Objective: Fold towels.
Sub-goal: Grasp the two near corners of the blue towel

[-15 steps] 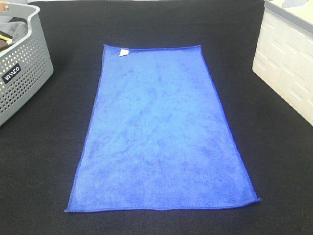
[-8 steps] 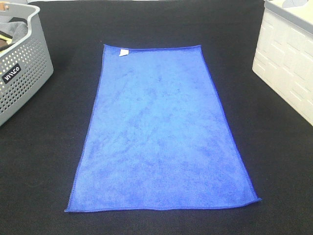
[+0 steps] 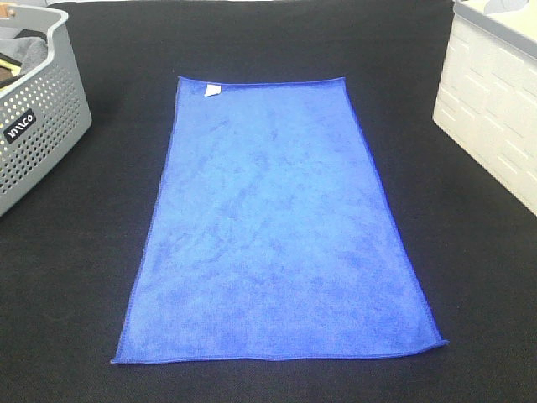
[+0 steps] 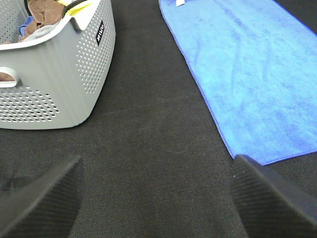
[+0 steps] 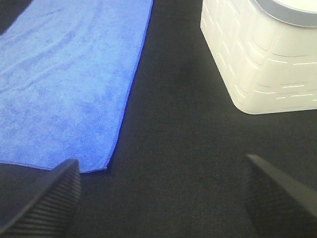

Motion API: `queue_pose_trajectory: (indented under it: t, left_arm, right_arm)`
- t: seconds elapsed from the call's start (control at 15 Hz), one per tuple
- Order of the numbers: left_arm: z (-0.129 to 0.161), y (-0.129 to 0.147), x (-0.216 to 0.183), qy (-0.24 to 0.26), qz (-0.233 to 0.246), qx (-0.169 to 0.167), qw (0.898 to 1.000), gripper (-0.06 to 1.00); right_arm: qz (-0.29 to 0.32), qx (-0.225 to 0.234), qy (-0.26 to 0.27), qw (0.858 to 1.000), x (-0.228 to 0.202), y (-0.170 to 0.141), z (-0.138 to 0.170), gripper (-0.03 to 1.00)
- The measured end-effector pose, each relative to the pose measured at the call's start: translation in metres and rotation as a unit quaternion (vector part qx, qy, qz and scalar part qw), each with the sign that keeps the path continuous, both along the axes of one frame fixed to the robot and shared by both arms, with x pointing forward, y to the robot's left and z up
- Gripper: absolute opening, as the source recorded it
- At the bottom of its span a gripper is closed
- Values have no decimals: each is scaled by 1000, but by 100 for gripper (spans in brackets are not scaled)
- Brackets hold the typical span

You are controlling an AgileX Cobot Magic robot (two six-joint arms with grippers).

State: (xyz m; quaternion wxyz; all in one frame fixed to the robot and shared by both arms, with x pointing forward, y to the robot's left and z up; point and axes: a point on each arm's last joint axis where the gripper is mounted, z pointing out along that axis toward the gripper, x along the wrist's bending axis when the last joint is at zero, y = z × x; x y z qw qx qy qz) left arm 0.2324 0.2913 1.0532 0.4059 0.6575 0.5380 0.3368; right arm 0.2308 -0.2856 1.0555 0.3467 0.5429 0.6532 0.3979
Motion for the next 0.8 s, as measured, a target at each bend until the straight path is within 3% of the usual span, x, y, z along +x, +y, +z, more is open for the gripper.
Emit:
queue_pose_trajectory:
  t: [0.8]
  left_arm:
    - [0,0,0,0,0,0,1000,77]
  right_arm:
    - [0,0,0,1000,0,0,0,82]
